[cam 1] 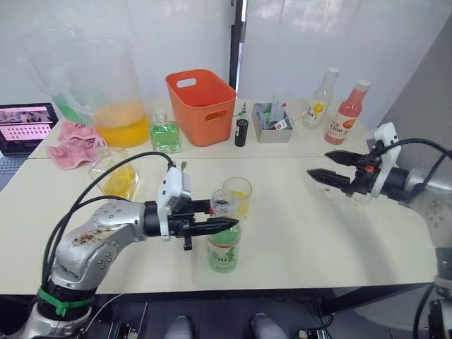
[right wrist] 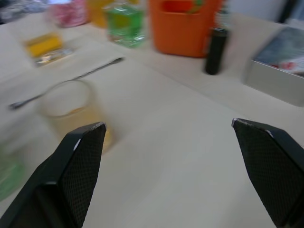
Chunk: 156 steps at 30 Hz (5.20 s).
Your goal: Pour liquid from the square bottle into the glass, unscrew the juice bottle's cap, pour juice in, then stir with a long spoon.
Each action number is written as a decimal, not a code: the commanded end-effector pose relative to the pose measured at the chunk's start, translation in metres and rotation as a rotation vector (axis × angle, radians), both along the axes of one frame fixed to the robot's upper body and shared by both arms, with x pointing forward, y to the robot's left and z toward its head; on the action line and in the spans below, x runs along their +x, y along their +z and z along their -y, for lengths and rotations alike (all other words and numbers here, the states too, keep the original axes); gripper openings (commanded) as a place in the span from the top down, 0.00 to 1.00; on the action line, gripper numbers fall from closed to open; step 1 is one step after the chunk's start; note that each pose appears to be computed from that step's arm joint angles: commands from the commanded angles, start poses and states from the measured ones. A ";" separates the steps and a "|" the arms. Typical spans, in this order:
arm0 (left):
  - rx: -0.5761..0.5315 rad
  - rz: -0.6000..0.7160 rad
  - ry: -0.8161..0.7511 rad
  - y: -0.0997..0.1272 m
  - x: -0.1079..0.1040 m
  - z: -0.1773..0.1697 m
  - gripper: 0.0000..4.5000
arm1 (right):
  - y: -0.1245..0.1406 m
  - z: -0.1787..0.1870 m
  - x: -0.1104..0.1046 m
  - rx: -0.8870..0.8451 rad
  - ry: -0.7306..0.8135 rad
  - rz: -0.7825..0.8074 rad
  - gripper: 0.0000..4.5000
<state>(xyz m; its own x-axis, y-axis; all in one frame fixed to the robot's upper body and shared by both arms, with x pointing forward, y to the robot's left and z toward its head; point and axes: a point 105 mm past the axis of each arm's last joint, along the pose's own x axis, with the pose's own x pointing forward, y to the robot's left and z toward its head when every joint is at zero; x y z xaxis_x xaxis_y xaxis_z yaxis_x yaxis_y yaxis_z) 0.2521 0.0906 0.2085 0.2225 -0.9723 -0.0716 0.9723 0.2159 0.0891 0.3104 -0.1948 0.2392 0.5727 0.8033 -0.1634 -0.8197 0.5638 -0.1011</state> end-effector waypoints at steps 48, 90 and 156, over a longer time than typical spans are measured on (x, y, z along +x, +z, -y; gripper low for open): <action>0.341 0.828 0.379 0.071 0.139 -0.009 0.69 | -0.031 -0.034 -0.072 0.087 0.042 -0.007 0.01; 0.553 1.391 0.282 0.028 0.137 0.034 0.69 | -0.033 -0.033 -0.063 0.067 0.019 -0.008 0.01; 0.639 1.540 0.273 0.020 0.137 0.040 0.69 | -0.033 -0.039 -0.059 0.067 0.045 -0.003 0.01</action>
